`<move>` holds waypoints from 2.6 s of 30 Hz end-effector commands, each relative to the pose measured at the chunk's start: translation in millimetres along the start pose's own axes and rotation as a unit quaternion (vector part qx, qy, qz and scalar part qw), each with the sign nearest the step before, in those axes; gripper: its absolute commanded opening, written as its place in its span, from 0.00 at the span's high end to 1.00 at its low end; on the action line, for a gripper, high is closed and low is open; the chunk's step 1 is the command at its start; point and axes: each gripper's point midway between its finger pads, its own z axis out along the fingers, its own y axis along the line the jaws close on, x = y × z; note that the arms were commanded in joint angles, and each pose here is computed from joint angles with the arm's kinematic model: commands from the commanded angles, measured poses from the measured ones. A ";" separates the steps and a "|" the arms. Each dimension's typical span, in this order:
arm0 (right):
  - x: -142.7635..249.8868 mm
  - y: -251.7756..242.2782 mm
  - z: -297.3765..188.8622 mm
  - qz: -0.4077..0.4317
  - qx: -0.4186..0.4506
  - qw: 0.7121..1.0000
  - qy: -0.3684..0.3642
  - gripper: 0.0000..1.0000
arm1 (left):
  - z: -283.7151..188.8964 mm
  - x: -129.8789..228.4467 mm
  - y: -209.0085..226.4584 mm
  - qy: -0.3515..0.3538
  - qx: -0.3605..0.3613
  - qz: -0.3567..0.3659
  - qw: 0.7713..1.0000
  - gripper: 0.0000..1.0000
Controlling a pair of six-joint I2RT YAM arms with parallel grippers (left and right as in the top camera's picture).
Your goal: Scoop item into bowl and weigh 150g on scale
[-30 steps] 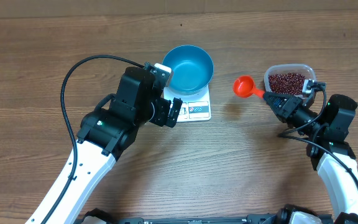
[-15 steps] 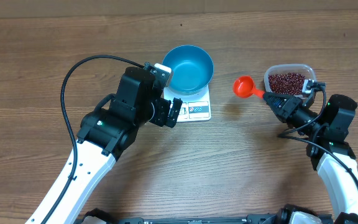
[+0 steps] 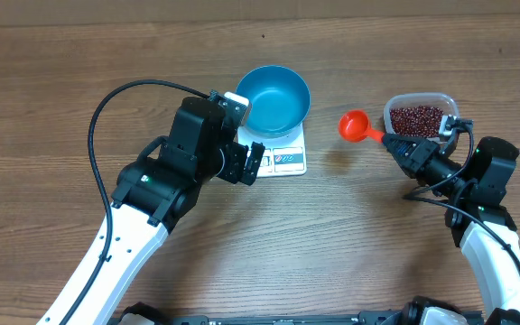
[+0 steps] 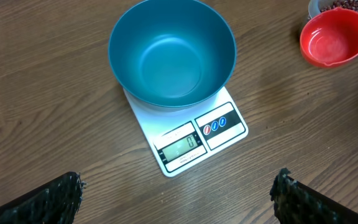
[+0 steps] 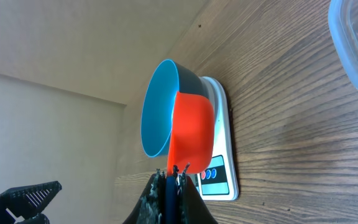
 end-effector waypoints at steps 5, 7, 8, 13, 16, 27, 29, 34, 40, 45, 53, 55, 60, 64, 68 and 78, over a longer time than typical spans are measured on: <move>-7.3 8.6 -0.9 -0.016 -0.009 1.000 -0.004 0.96 | -3.8 -4.1 -0.3 -0.008 0.004 -0.009 1.000 0.01; -7.0 8.3 -0.9 -0.015 -0.008 1.000 -0.004 0.96 | -3.8 -4.1 -0.3 -0.008 0.004 -0.009 1.000 0.00; -6.9 8.2 -0.9 -0.015 -0.008 1.000 -0.004 0.96 | -3.8 -4.1 -0.3 -0.008 0.004 -0.009 1.000 0.01; -7.0 8.2 -0.9 -0.015 -0.008 1.000 -0.004 0.96 | -3.8 -4.1 -0.3 -0.008 0.004 -0.009 1.000 0.00; -7.0 8.2 -0.9 -0.015 -0.008 1.000 -0.004 0.96 | -3.8 -4.2 -0.3 -0.008 0.004 -0.009 1.000 0.00; -7.0 8.2 -0.9 -0.018 -0.008 1.000 -0.004 0.96 | -3.8 -4.2 -0.3 -0.008 0.004 -0.009 1.000 0.00; -6.9 8.2 -0.9 -0.018 -0.008 1.000 -0.004 0.96 | -3.8 -4.2 -0.3 -0.008 0.004 -0.009 1.000 0.00; -6.5 7.7 -0.9 -0.016 -0.007 1.000 -0.003 0.96 | -3.8 -4.2 -0.3 -0.008 0.004 -0.009 1.000 0.01; -7.4 8.9 -1.1 -0.018 -0.008 1.000 -0.004 0.96 | -3.8 -4.2 -0.3 -0.008 0.004 -0.009 1.000 0.00; -14.5 22.9 -4.6 -0.027 -0.016 0.999 -0.006 0.96 | -3.8 -4.2 -0.3 -0.008 0.004 -0.009 1.000 0.01; -50.2 37.7 -20.7 -0.065 0.071 0.995 -0.039 0.96 | -3.8 -4.2 -0.3 -0.008 0.004 -0.009 1.000 0.00; -58.0 37.6 -27.7 -0.082 0.108 0.990 -0.043 0.96 | -3.8 -4.2 -0.3 -0.008 0.004 -0.009 1.000 0.01; -82.2 36.4 -48.8 -0.149 0.201 0.966 -0.065 0.96 | -3.8 -4.2 -0.3 -0.008 0.004 -0.009 1.000 0.01; -101.8 26.8 -66.5 -0.204 0.277 0.935 -0.089 0.96 | -3.8 -4.2 -0.3 -0.008 0.004 -0.009 1.000 0.01; -113.1 12.7 -80.1 -0.273 0.341 0.895 -0.089 0.96 | -3.8 -4.2 -0.3 -0.008 0.004 -0.009 1.000 0.00; -119.8 -12.1 -95.1 -0.323 0.418 0.846 -0.069 0.96 | -3.8 -4.2 -0.3 -0.008 0.004 -0.009 1.000 0.00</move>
